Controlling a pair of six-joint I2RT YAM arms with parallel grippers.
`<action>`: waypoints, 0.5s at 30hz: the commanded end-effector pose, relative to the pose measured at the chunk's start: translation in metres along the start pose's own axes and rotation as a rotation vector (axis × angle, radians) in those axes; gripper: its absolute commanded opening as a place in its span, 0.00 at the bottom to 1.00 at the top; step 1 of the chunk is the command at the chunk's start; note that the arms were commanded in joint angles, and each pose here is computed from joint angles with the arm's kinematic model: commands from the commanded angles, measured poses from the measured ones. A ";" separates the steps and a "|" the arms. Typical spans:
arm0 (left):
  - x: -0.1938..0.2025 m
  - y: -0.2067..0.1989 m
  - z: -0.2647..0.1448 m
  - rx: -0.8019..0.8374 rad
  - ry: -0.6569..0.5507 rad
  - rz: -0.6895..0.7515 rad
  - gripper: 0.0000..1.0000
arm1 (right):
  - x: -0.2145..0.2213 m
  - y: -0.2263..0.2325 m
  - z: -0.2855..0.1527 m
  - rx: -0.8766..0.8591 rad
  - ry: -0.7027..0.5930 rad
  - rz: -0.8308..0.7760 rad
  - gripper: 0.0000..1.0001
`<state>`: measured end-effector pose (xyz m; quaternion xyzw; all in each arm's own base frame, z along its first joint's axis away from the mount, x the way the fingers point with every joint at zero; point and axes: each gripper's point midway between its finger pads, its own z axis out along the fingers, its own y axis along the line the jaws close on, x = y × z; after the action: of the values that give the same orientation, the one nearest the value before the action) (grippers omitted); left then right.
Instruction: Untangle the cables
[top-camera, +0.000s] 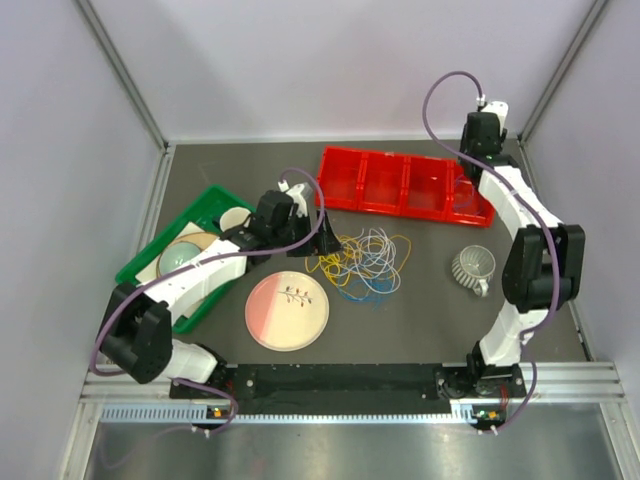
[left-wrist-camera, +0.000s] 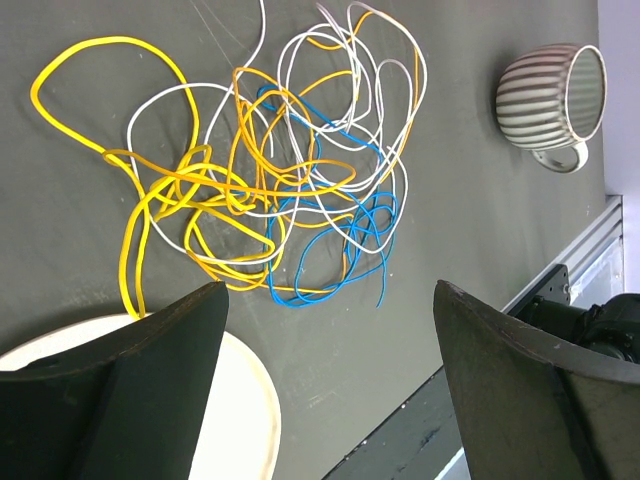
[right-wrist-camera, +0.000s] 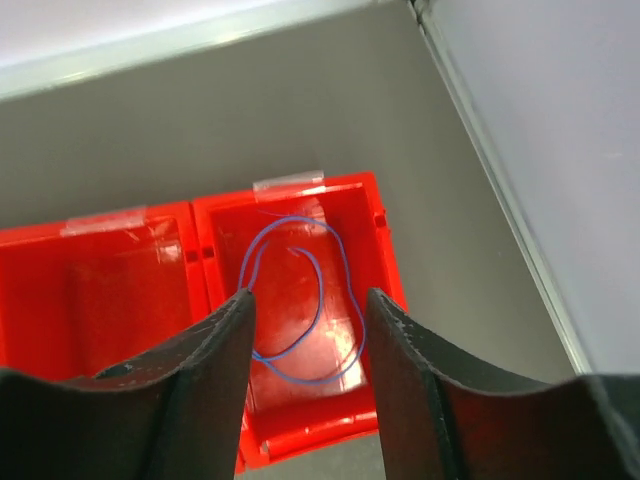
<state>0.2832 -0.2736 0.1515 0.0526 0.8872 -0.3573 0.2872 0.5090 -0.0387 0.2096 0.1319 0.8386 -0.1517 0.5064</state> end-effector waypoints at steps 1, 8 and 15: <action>-0.011 -0.010 -0.012 0.026 -0.050 0.016 0.89 | -0.043 -0.004 -0.014 -0.001 -0.061 0.069 0.48; -0.009 -0.006 -0.011 0.010 -0.052 0.020 0.89 | -0.063 0.016 -0.073 -0.239 -0.089 0.213 0.48; -0.009 -0.001 -0.004 -0.013 -0.055 0.001 0.89 | 0.002 0.077 -0.148 -0.455 0.004 0.209 0.52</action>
<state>0.2831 -0.2700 0.1541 0.0486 0.8862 -0.3530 0.2962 0.4470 0.0290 0.2876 0.1375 0.8147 0.0254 0.5628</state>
